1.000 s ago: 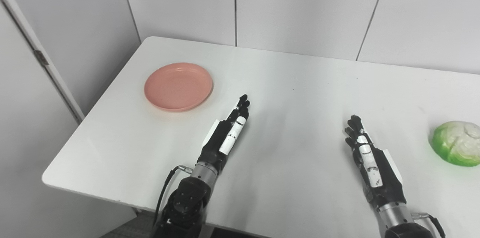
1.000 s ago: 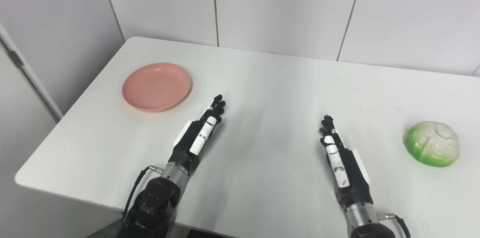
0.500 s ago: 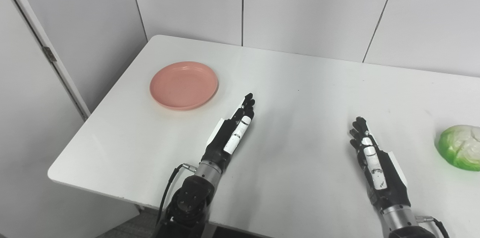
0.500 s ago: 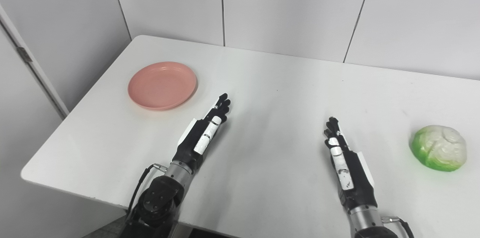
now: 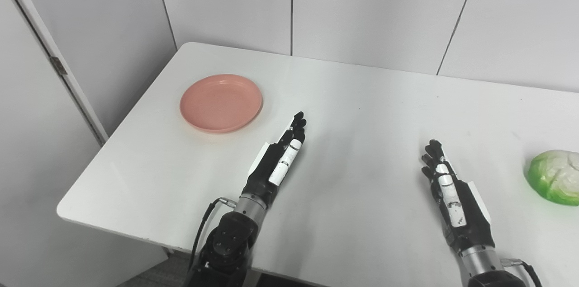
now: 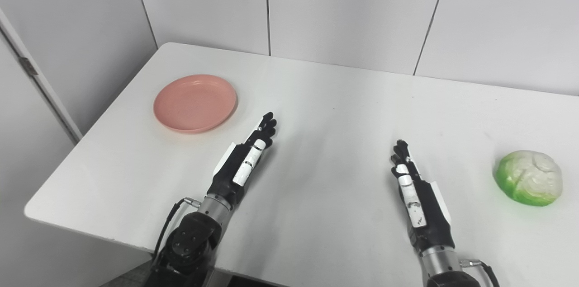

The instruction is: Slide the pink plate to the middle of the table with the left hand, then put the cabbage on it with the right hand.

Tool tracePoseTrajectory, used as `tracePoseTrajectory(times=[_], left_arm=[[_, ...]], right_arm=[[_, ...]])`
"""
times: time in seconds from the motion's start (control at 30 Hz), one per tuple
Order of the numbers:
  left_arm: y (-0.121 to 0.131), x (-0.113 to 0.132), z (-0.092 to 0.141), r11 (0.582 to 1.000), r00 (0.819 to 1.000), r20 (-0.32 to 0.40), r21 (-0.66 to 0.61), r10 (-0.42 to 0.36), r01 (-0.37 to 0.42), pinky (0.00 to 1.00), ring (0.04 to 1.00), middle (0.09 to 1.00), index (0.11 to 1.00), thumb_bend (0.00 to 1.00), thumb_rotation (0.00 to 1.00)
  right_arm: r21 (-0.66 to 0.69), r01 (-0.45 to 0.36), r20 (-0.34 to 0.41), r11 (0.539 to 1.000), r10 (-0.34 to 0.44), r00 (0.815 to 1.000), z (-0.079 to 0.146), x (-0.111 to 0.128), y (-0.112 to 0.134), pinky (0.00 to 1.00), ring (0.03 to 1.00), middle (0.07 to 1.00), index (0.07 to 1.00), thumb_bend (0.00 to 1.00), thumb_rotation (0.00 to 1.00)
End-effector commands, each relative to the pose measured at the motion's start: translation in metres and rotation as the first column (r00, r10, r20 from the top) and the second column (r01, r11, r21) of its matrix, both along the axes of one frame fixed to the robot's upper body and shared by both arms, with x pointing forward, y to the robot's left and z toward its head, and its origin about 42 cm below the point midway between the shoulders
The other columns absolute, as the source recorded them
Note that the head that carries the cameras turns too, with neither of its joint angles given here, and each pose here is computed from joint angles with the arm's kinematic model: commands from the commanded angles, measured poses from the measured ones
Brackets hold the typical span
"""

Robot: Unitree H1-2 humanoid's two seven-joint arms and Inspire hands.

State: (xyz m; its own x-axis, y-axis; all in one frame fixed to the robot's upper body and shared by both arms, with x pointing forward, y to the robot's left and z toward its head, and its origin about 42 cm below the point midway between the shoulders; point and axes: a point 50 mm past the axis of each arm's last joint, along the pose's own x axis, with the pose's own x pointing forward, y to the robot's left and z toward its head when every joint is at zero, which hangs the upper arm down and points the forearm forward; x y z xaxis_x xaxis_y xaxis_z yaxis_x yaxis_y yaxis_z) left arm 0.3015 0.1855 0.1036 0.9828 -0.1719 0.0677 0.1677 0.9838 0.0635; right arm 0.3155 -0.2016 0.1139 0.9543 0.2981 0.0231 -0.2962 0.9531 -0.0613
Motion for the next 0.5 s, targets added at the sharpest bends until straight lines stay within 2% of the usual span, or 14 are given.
tracePoseTrajectory(times=[0.0, 0.2, 0.33, 0.47], left_arm=[[-0.005, -0.011, -0.016, 0.999, 0.998, -0.060, -0.033, 0.004, -0.006, 1.00, 0.997, 1.000, 1.000, 0.42, 1.00], [-0.004, -0.006, 0.008, 0.999, 1.000, -0.016, -0.046, -0.003, 0.003, 1.00, 1.000, 1.000, 1.000, 0.42, 1.00], [-0.005, -0.004, 0.032, 0.998, 0.998, 0.055, -0.056, 0.009, -0.006, 1.00, 0.995, 1.000, 1.000, 0.42, 1.00], [-0.001, 0.001, 0.045, 0.999, 0.993, 0.116, -0.050, 0.025, -0.020, 0.98, 0.981, 0.987, 0.992, 0.46, 1.00]], right_arm=[[0.006, 0.008, -0.042, 1.000, -0.008, 0.999, -0.014, -0.003, 0.002, 1.00, 1.000, 1.000, 1.000, 0.22, 1.00], [0.006, 0.009, -0.046, 1.000, -0.009, 0.999, -0.014, -0.003, 0.004, 1.00, 1.000, 1.000, 1.000, 0.21, 1.00], [0.004, 0.013, -0.045, 1.000, -0.013, 0.999, -0.014, -0.002, 0.005, 1.00, 1.000, 1.000, 1.000, 0.22, 1.00], [0.004, 0.014, -0.043, 1.000, -0.014, 0.999, -0.014, -0.002, 0.005, 1.00, 1.000, 1.000, 1.000, 0.21, 1.00]])
